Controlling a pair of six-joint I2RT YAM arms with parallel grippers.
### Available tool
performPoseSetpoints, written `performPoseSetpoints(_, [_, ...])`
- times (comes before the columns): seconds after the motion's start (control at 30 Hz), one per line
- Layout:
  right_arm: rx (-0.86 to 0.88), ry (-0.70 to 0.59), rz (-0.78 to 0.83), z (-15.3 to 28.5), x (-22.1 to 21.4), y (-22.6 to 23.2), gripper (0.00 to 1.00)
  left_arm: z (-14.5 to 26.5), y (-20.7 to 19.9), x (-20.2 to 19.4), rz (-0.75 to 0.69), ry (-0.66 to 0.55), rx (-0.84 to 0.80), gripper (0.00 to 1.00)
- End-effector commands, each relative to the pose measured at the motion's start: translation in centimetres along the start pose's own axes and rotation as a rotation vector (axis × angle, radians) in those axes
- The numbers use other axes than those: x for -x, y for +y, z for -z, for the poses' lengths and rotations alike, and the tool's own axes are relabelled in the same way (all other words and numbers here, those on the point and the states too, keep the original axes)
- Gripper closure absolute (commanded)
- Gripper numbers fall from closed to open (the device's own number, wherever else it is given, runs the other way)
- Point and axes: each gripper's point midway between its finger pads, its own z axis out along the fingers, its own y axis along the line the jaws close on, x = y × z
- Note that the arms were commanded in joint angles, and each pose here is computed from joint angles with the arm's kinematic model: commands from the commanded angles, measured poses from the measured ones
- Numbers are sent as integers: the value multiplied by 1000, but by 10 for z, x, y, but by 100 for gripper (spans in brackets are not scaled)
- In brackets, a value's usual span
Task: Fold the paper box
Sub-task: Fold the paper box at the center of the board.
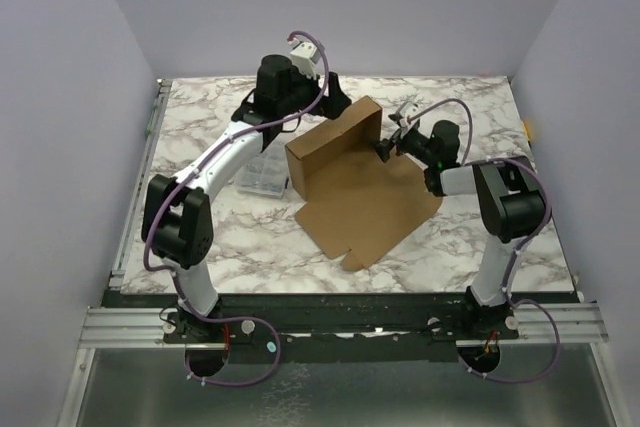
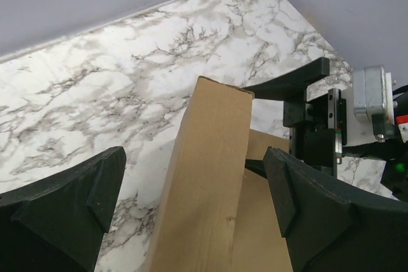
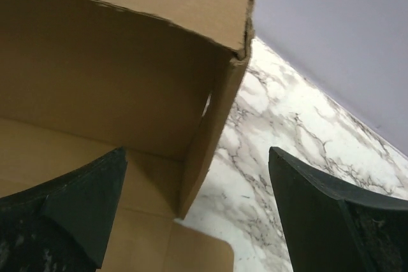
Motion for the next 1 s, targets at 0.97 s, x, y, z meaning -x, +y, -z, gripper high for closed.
performPoseSetpoints(0.97, [216, 499, -610, 165, 13, 41, 0, 231, -36, -155, 472, -63, 219, 2])
